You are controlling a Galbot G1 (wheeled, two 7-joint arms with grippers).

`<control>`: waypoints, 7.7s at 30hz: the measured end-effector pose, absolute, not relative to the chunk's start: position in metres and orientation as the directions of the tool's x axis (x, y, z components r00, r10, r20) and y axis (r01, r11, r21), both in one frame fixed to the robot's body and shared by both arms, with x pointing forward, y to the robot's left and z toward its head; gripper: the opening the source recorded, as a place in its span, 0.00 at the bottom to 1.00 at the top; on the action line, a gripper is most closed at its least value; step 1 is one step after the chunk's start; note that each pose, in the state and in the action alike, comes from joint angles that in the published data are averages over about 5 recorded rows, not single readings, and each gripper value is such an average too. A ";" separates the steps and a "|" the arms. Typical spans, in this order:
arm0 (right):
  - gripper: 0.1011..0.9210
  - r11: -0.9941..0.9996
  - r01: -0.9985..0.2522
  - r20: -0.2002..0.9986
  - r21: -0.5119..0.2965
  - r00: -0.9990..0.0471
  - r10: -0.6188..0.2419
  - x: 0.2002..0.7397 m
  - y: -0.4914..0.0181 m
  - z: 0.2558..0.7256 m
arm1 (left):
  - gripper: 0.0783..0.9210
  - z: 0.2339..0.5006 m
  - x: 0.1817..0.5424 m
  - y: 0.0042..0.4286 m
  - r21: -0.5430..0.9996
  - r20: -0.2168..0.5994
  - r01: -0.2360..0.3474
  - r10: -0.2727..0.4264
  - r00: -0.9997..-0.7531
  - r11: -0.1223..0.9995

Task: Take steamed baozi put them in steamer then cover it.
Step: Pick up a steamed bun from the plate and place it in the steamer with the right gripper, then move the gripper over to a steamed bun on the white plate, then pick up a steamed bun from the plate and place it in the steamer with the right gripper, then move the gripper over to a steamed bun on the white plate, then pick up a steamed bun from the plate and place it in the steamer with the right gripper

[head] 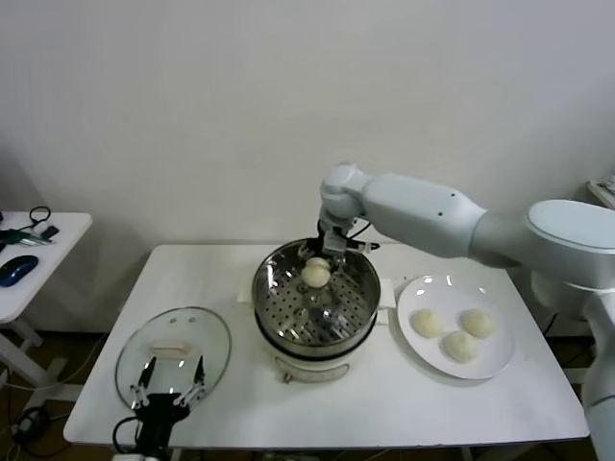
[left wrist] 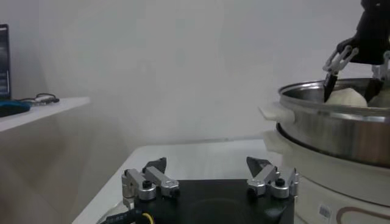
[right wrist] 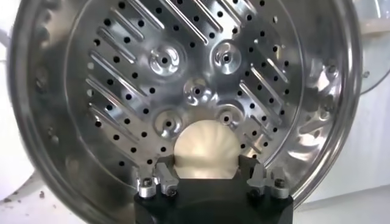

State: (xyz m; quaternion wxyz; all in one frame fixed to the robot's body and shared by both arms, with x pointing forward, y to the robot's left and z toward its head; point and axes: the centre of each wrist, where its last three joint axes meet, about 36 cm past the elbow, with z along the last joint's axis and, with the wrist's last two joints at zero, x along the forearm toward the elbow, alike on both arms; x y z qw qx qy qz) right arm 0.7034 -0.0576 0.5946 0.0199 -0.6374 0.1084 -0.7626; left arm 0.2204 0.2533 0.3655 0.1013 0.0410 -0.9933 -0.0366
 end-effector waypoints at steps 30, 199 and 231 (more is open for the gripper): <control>0.88 -0.302 -0.933 0.978 -0.195 -0.160 -0.137 0.663 -0.326 0.645 | 0.88 0.375 0.233 0.260 0.065 0.169 -0.096 -0.106 -0.980 0.993; 0.79 0.051 -0.991 0.991 -0.124 -0.126 -0.040 0.574 -0.390 0.463 | 0.88 0.383 0.222 0.255 0.106 0.181 -0.096 -0.114 -0.977 0.990; 0.61 -0.306 -0.914 0.963 -0.267 -0.242 -0.117 0.630 -0.331 0.609 | 0.88 0.386 0.223 0.254 0.112 0.176 -0.097 -0.116 -0.977 0.989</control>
